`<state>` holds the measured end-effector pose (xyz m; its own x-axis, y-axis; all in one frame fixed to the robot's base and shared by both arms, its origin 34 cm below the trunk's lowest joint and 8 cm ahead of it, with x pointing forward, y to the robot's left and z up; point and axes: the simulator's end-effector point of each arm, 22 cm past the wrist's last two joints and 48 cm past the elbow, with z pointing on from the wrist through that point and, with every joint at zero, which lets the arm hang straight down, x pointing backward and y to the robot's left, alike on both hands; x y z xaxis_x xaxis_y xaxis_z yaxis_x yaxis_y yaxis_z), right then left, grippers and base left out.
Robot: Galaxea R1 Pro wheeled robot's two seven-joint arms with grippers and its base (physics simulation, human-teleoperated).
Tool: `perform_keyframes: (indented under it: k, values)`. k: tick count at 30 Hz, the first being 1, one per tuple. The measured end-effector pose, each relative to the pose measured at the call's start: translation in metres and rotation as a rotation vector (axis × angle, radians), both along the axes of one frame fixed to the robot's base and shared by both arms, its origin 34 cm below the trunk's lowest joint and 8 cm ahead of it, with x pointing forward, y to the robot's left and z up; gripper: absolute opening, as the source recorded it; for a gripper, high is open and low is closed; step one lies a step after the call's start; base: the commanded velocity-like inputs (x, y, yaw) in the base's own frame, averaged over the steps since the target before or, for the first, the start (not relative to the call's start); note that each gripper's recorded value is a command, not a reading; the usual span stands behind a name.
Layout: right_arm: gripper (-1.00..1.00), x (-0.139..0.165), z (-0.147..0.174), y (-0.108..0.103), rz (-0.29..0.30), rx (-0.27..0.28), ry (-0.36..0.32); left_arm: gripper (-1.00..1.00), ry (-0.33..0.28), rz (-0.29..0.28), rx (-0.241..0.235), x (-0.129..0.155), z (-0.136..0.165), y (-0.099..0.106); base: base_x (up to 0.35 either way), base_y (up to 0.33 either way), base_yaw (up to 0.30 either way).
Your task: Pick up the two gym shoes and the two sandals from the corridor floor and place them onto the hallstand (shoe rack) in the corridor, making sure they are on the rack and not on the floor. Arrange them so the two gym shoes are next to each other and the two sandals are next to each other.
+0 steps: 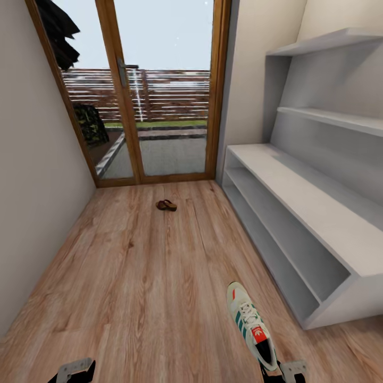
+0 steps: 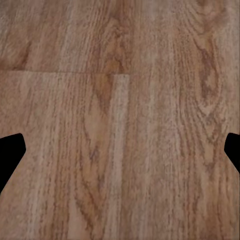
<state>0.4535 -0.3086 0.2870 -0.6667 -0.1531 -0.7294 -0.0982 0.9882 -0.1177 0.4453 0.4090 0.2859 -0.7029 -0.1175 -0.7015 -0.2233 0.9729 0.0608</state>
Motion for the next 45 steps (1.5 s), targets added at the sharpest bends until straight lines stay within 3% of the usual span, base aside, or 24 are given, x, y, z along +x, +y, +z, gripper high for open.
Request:
perform_keyframes:
  k: [45]
  values:
    - [-1.0,0.0004,0.0001,0.0004,0.005,0.001,0.0,1.0,0.0,0.001,0.0,-0.0001,0.0,0.0002,0.339,0.0,0.0]
